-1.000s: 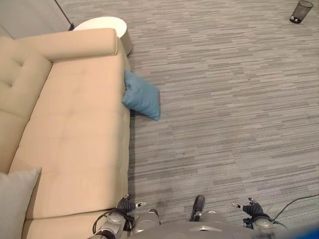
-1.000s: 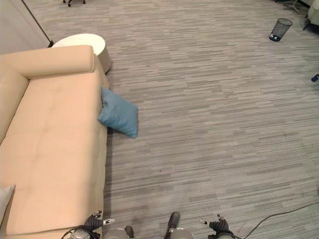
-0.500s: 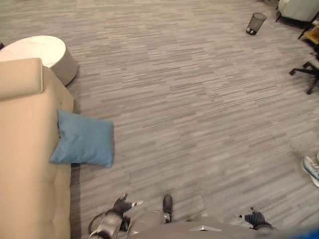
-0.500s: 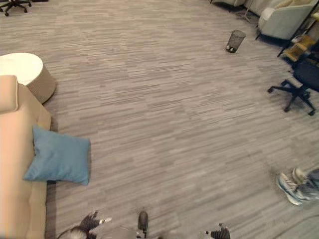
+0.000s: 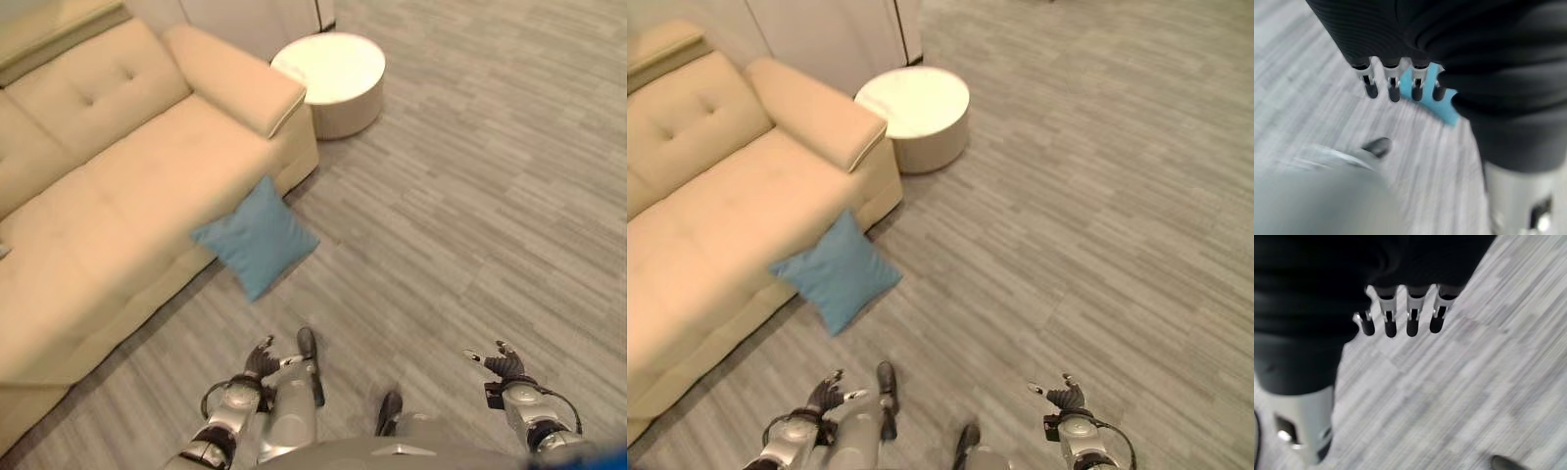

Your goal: Pick up all the scattered cushions and arrange them neatly on the sofa.

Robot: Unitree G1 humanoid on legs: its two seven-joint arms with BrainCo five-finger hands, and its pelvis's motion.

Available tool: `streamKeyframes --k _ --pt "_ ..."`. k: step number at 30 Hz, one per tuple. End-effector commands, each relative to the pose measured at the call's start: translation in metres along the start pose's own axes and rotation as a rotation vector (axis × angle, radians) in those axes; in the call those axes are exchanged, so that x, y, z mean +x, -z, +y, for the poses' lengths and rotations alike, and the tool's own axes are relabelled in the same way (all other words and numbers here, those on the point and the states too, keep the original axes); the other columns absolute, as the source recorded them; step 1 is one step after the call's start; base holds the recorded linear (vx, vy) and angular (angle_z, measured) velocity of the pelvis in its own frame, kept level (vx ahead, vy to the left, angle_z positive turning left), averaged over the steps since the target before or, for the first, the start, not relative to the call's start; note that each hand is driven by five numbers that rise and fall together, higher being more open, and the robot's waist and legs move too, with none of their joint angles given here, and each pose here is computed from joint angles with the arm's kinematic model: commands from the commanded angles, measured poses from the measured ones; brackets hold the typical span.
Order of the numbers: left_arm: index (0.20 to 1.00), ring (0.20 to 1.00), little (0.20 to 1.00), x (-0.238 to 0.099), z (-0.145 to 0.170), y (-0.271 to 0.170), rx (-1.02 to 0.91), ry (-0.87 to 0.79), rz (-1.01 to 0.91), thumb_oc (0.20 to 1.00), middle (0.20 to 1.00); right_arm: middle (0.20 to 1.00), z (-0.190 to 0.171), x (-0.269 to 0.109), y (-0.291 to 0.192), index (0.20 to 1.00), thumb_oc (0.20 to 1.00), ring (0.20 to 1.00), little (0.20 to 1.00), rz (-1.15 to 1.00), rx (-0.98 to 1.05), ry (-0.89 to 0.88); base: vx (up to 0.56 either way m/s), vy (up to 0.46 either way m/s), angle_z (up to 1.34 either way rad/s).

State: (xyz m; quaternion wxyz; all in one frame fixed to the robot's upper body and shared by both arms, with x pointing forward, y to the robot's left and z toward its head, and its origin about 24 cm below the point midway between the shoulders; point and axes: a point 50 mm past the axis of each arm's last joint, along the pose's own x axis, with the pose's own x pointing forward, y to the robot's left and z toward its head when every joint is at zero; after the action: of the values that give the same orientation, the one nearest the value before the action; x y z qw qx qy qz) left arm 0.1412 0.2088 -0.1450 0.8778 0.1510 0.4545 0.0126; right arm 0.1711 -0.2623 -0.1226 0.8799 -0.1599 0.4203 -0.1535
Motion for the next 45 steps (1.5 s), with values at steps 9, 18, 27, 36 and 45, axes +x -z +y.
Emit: streamKeyframes --k 9,18,27,36,45 --pt "1.0 1.0 1.0 -0.003 0.006 0.019 0.005 -0.018 0.074 1.0 1.0 1.0 -0.002 -0.014 0.04 1.0 1.0 1.0 1.0 0.072 -0.073 -0.029 0.14 0.083 -0.15" --pt "1.0 1.0 1.0 -0.003 0.0 0.022 0.038 0.011 0.095 1.0 1.0 1.0 -0.004 -0.02 0.059 1.0 1.0 1.0 1.0 0.13 -0.072 -0.032 0.07 -0.139 1.27" --pt "1.0 1.0 1.0 -0.004 0.0 0.025 0.026 -0.006 0.11 1.0 1.0 1.0 -0.004 -0.02 0.059 1.0 1.0 1.0 1.0 0.13 -0.078 -0.034 -0.03 -0.052 1.47" --pt "1.0 1.0 1.0 -0.009 0.011 0.043 0.015 -0.029 0.165 1.0 1.0 1.0 0.01 -0.023 0.063 1.0 1.0 1.0 1.0 0.151 -0.152 -0.101 0.17 0.134 0.31" --pt "1.0 1.0 1.0 -0.006 0.021 0.033 0.033 -0.055 0.129 1.0 1.0 1.0 0.015 -0.02 0.049 1.0 1.0 1.0 1.0 0.096 -0.126 -0.118 0.2 0.095 0.4"
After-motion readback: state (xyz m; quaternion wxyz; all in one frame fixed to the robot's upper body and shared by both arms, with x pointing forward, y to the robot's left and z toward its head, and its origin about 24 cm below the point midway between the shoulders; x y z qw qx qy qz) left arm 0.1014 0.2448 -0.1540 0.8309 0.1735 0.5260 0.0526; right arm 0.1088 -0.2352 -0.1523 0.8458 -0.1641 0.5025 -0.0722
